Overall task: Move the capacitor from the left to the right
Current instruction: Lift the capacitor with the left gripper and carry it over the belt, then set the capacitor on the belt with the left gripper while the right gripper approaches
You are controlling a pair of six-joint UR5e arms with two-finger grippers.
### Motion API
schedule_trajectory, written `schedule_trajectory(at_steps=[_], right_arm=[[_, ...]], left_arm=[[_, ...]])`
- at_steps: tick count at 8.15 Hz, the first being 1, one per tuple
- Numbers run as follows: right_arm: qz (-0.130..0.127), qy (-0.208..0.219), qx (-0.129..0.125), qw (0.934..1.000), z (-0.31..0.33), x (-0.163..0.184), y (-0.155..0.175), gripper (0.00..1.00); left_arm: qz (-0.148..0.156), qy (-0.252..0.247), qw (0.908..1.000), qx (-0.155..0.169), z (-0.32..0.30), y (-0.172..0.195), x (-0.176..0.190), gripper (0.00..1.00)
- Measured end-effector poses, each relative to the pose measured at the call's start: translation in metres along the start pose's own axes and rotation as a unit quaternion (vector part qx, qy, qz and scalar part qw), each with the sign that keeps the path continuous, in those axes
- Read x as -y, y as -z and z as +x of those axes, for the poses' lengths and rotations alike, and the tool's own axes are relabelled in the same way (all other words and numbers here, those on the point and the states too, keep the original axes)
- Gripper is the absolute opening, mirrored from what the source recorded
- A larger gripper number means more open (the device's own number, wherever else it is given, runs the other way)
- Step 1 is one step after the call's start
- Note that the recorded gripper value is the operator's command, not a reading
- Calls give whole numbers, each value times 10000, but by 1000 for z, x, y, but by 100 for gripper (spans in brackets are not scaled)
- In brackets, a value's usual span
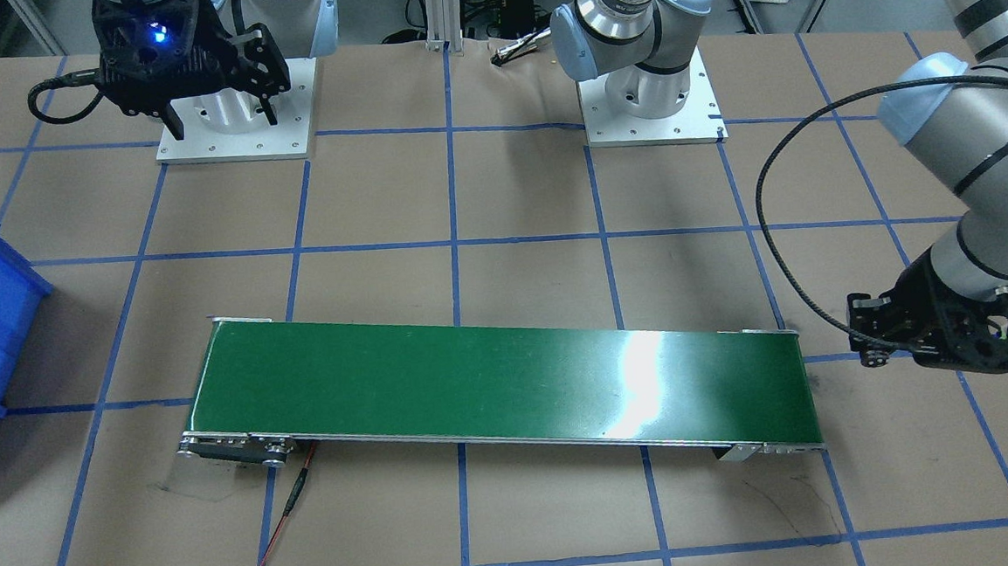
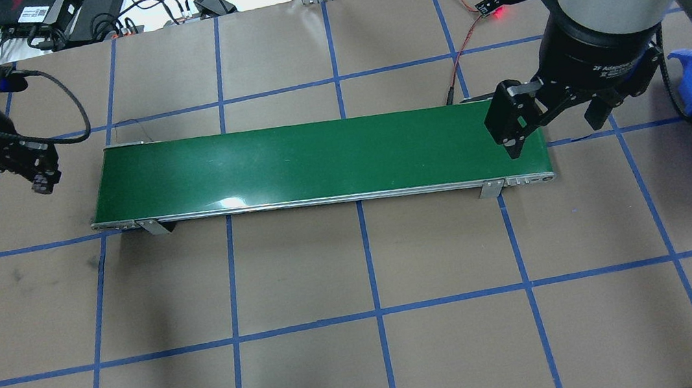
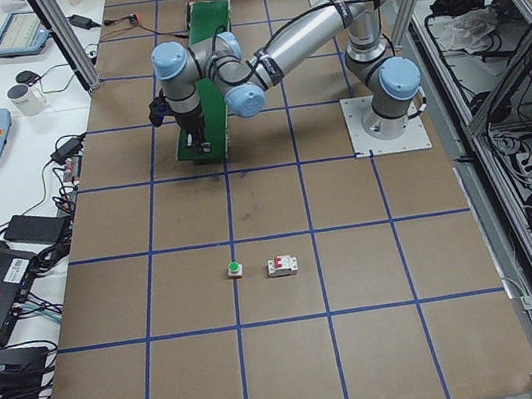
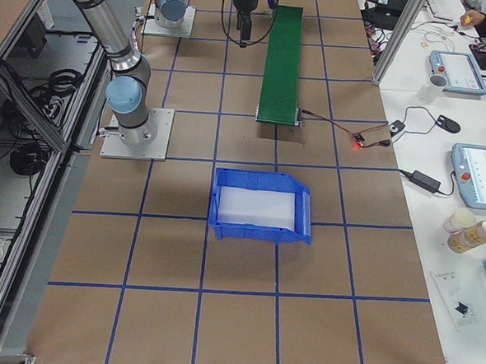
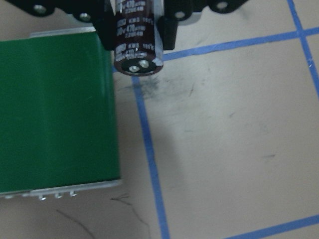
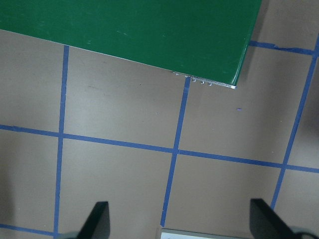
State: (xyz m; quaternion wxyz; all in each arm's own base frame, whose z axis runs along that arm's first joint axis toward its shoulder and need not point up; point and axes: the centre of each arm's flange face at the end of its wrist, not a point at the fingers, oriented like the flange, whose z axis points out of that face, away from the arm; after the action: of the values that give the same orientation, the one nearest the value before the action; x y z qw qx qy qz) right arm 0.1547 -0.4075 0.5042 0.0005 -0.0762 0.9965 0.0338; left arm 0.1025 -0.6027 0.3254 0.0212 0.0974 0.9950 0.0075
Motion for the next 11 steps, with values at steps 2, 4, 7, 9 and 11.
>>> schedule_trajectory(at_steps=[2,4,7,9,11], right_arm=[[-9,-2,1,10000,0,1,-1,100],[-39,-2,4,10000,0,2,-3,100],[-8,7,6,10000,0,5,-2,100],[13,-45,101,9999,-2,7,-2,100],[-47,-77,245,9997,-4,15,-10,100]], left_arm=[[75,-329,9994,33,47,-2,27,0],[65,-564,9984,17,59,-20,42,0],[49,-449,9990,-41,70,-37,51,0],[26,-215,9998,-40,85,-37,53,0],[-48,15,10000,-55,90,-37,51,0]])
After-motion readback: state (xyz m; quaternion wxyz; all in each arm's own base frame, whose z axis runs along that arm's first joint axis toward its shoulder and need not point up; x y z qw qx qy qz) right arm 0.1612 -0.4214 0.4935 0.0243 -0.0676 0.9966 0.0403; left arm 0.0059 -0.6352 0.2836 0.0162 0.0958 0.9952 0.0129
